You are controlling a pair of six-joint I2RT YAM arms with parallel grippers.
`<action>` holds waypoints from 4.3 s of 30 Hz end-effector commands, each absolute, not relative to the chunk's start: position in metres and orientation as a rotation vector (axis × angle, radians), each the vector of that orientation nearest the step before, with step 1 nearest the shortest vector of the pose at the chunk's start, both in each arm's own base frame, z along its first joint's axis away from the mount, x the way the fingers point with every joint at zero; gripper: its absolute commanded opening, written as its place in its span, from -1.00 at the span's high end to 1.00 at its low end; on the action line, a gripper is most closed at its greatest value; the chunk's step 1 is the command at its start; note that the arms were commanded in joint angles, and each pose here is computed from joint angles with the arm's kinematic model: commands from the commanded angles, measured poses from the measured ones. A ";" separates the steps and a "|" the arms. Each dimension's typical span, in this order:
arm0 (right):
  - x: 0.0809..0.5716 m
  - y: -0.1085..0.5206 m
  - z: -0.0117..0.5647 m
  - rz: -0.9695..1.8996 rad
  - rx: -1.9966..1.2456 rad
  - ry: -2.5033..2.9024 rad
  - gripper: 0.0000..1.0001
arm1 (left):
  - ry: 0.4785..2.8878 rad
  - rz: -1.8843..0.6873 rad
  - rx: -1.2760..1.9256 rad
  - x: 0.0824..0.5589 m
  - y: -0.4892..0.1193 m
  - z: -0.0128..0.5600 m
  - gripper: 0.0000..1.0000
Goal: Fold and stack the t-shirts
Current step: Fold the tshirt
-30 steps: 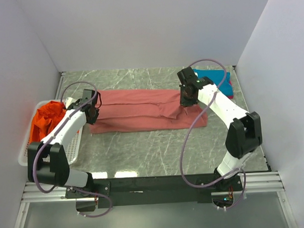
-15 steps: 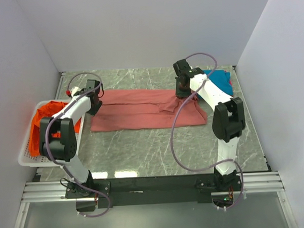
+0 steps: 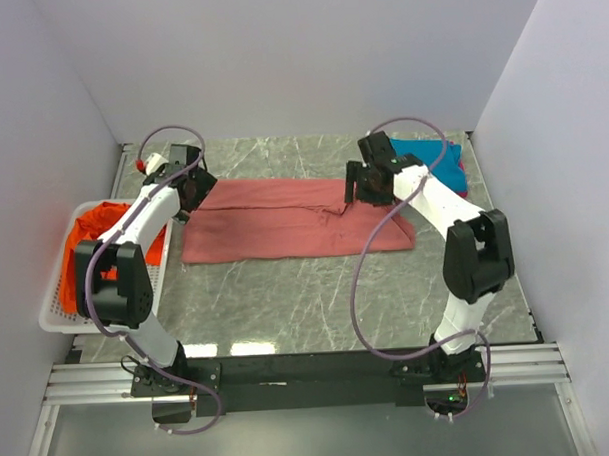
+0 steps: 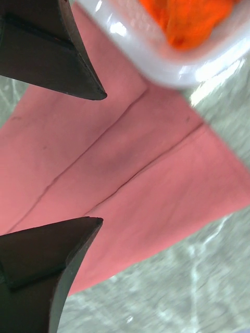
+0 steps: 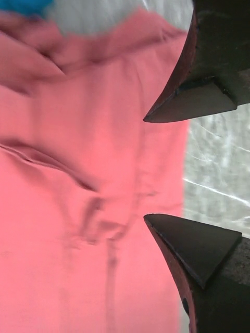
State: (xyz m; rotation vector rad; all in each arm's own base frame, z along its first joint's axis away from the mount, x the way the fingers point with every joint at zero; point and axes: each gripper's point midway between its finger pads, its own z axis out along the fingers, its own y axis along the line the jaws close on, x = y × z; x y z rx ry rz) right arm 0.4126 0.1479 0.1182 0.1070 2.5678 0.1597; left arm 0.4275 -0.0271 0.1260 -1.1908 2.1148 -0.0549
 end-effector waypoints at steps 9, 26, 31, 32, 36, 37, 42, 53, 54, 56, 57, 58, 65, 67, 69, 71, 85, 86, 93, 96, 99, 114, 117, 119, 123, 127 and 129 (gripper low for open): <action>0.442 0.225 0.099 0.519 -0.026 2.559 -0.57 | 2.145 -0.224 -1.029 0.441 -0.063 0.156 -0.99; 0.495 0.240 0.167 0.551 0.014 2.366 -0.59 | 2.109 -0.216 -0.953 0.443 -0.059 0.187 -0.99; 0.429 0.217 0.115 0.569 0.083 2.462 -0.60 | 2.139 -0.229 -0.892 0.461 -0.066 0.181 -0.99; 0.424 0.219 0.110 0.588 0.073 2.473 -0.59 | 2.145 -0.227 -0.882 0.471 -0.069 0.178 -0.99; 0.433 0.230 0.092 0.598 0.072 2.528 -0.60 | 2.197 -0.216 -0.839 0.497 -0.074 0.167 -0.99; 0.437 0.233 0.090 0.603 0.070 2.535 -0.59 | 2.210 -0.210 -0.836 0.501 -0.075 0.165 -0.99; 0.487 0.269 0.097 0.675 0.040 2.500 -0.60 | 2.239 -0.183 -0.808 0.520 -0.077 0.156 -0.99; 0.457 0.219 0.102 0.474 0.162 2.514 -0.61 | 2.331 -0.198 -0.739 0.534 -0.087 0.110 -0.99; 0.446 0.211 0.096 0.460 0.189 2.525 -0.61 | 2.350 -0.198 -0.739 0.533 -0.089 0.103 -0.99; 0.411 0.192 0.076 0.417 0.234 2.582 -0.62 | 2.409 -0.197 -0.748 0.529 -0.092 0.079 -0.99; 0.399 0.186 0.068 0.397 0.244 2.610 -0.62 | 2.422 -0.193 -0.754 0.528 -0.092 0.072 -0.99; 0.391 0.181 0.063 0.380 0.248 2.626 -0.62 | 2.450 -0.185 -0.760 0.522 -0.093 0.059 -0.99; 0.389 0.176 0.023 0.321 0.260 2.755 -0.63 | 2.592 -0.166 -0.828 0.465 -0.097 0.012 -0.99; 0.399 0.184 0.014 0.335 0.224 2.783 -0.63 | 2.635 -0.136 -0.854 0.432 -0.099 0.003 -0.99; 0.423 0.193 0.027 0.354 0.195 2.762 -0.63 | 2.658 -0.129 -0.864 0.408 -0.103 0.000 -0.99; 0.451 0.206 0.031 0.379 0.129 2.742 -0.63 | 2.693 -0.132 -0.889 0.368 -0.112 -0.002 -0.99; 0.574 0.304 0.098 0.859 -0.225 2.303 -0.68 | 2.870 -0.603 -0.659 0.198 -0.220 0.028 -0.99; 0.582 0.304 0.108 0.853 -0.212 2.264 -0.70 | 2.865 -0.596 -0.631 0.198 -0.222 0.035 -0.99; 0.591 0.300 0.202 0.813 -0.249 2.086 -0.72 | 2.737 -0.543 -0.470 0.206 -0.224 0.098 -0.99; 0.564 0.283 0.219 0.717 -0.216 2.128 -0.73 | 2.617 -0.469 -0.503 0.221 -0.202 0.121 -0.99; 0.520 0.266 0.203 0.543 -0.113 2.287 -0.73 | 2.588 -0.386 -0.628 0.229 -0.168 0.111 -0.99; 0.377 0.290 0.054 0.408 -0.099 2.703 -0.73 | 2.700 -0.355 -0.746 0.200 -0.116 0.058 -0.99; 0.386 0.277 0.033 0.369 -0.044 2.754 -0.73 | 2.724 -0.326 -0.756 0.191 -0.112 0.056 -0.99; 0.389 0.272 0.020 0.368 -0.030 2.786 -0.73 | 2.730 -0.338 -0.752 0.188 -0.112 0.055 -0.99; 0.406 0.254 0.006 0.347 -0.007 2.814 -0.73 | 2.764 -0.363 -0.769 0.181 -0.116 0.053 -0.99; 0.430 0.236 0.001 0.338 0.011 2.820 -0.73 | 2.787 -0.354 -0.777 0.177 -0.116 0.050 -0.99; 0.449 0.224 0.004 0.330 0.029 2.812 -0.73 | 2.782 -0.367 -0.769 0.177 -0.117 0.051 -0.99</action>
